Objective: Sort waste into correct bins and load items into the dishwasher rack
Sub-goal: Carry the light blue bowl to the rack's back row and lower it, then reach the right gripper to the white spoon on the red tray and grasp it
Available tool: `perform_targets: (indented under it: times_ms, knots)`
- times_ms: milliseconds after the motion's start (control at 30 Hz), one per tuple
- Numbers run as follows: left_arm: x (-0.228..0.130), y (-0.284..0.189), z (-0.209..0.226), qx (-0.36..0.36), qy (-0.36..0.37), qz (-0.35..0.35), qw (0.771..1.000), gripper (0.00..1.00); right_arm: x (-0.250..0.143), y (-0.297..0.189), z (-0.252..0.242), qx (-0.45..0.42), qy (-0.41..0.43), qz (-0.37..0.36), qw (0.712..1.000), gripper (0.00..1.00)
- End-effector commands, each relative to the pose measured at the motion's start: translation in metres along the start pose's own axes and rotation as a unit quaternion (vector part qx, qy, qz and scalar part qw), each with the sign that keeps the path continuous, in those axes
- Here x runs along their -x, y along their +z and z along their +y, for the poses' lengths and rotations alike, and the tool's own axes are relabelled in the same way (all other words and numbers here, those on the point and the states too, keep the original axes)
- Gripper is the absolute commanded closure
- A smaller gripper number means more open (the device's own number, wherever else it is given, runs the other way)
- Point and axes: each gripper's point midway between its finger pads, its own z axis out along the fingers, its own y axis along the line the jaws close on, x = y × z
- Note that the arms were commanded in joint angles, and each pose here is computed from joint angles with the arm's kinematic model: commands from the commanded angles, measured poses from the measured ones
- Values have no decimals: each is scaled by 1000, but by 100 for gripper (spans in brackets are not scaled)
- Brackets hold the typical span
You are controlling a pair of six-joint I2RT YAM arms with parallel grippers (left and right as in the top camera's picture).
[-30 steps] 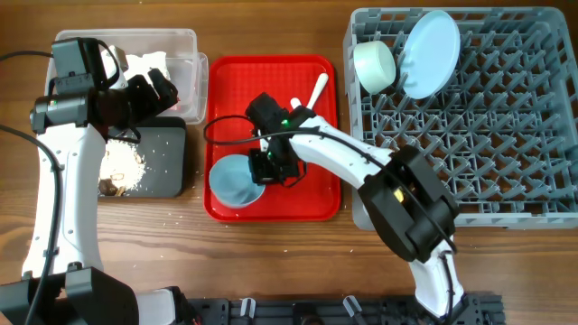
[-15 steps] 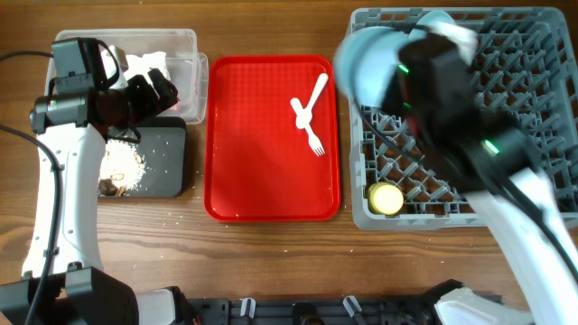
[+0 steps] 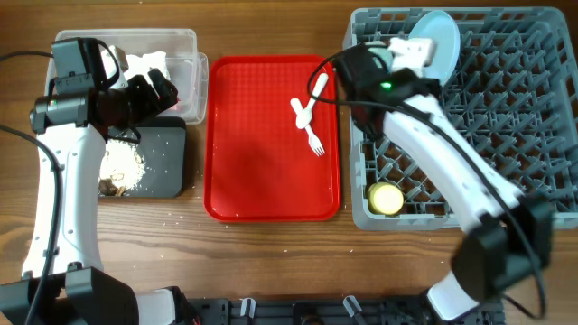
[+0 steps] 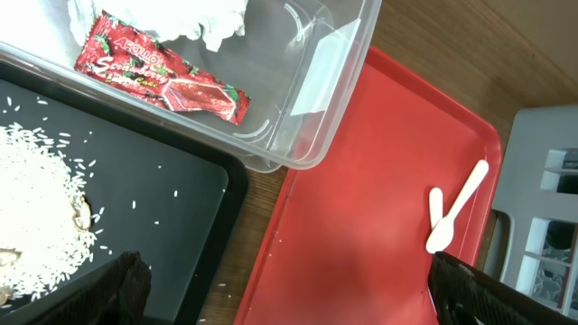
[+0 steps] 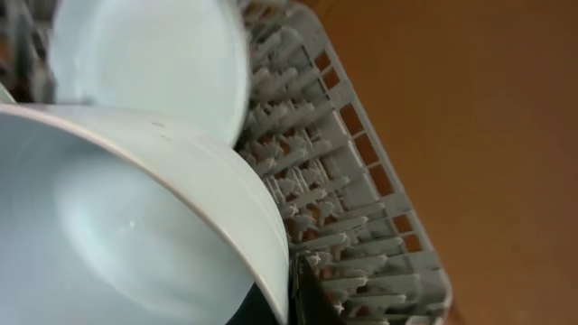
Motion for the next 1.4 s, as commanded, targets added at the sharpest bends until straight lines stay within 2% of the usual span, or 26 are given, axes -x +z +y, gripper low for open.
perform_targets:
  times_ms: [0, 200, 533, 767, 900, 933, 1000, 1133, 1200, 1367]
  knots:
    - [6, -5, 0, 2, 5, -11, 1000, 0, -4, 11, 14, -48, -102, -6, 994, 96]
    - [6, -5, 0, 2, 5, -11, 1000, 0, -18, 23, 34, -54, -167, 14, 984, 96]
    - [6, -5, 0, 2, 5, -11, 1000, 0, -13, 22, 26, -83, -195, 2, 977, 96]
    - [6, -5, 0, 2, 5, -11, 1000, 0, -26, 16, 48, -23, -223, 23, 974, 96]
    - [6, -5, 0, 2, 5, -11, 1000, 0, -27, 3, 56, -13, -237, 12, 971, 95]
    - [6, -5, 0, 2, 5, -11, 1000, 0, -27, -3, 60, -9, -242, 5, 970, 91]
    - [6, -5, 0, 2, 5, -11, 1000, 0, -27, -11, 65, -4, -249, -4, 969, 76]
    - [6, -5, 0, 2, 5, -11, 1000, 0, -29, -23, 73, 6, -276, -17, 961, 60]
    - [6, -5, 0, 2, 5, -11, 1000, 0, -29, -32, 78, 11, -290, -27, 957, 47]
    - [6, -5, 0, 2, 5, -11, 1000, 0, -33, -40, 86, 27, -298, -31, 954, 32]
